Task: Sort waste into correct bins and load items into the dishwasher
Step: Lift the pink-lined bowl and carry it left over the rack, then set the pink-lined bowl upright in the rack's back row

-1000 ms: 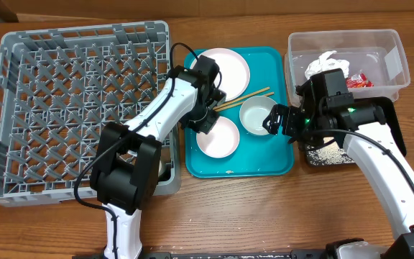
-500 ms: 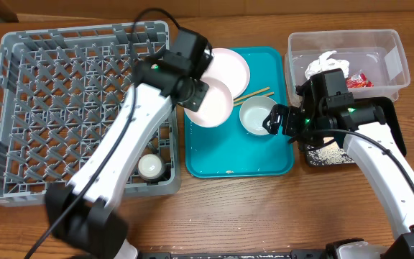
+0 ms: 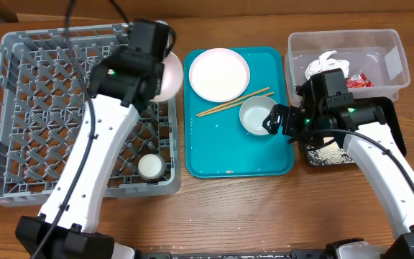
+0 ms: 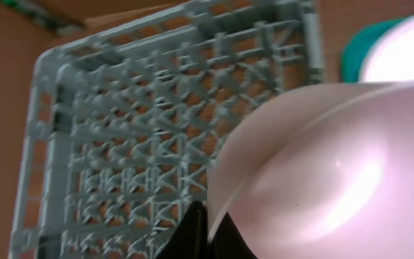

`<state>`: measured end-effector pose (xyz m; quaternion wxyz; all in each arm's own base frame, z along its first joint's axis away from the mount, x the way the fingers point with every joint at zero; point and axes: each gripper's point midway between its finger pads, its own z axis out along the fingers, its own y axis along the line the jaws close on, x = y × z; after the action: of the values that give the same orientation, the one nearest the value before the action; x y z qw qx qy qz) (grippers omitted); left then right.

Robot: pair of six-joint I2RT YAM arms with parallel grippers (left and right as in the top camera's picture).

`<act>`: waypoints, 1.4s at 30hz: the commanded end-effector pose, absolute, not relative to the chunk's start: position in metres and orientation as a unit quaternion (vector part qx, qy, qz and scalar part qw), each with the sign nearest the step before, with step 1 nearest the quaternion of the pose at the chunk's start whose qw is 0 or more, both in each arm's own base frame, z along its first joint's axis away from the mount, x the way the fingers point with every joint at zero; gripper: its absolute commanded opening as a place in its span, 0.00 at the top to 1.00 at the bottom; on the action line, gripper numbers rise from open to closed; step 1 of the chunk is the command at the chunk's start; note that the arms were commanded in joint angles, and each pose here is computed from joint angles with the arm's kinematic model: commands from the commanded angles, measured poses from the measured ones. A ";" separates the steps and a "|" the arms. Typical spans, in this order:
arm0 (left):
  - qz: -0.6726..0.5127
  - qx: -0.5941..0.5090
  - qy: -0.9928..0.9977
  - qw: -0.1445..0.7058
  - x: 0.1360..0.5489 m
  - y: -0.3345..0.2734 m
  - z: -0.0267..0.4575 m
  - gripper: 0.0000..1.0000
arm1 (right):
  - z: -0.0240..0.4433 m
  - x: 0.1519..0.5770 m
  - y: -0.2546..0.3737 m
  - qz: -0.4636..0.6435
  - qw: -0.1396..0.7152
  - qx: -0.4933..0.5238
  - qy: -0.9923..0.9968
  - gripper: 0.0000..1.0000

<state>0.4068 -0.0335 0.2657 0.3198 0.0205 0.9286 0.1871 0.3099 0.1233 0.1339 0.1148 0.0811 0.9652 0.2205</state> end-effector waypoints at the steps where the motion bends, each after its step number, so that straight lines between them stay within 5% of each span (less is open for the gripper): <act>1: 0.212 -0.094 0.910 0.345 0.409 0.003 0.279 0.96 | 0.148 0.316 0.125 0.224 0.137 0.074 0.962 0.00; 20: 0.309 -0.185 0.856 0.371 0.411 0.066 0.301 0.96 | 0.148 0.316 0.125 0.224 0.137 0.074 0.962 0.00; 42: 0.481 -0.215 0.775 0.349 0.460 0.093 0.252 0.96 | 0.148 0.316 0.125 0.224 0.137 0.074 0.962 0.00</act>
<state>0.4595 0.0821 0.2443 0.3435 -0.1911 0.8120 0.4316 0.3099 0.1233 0.1339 0.1146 0.0814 0.9652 0.2203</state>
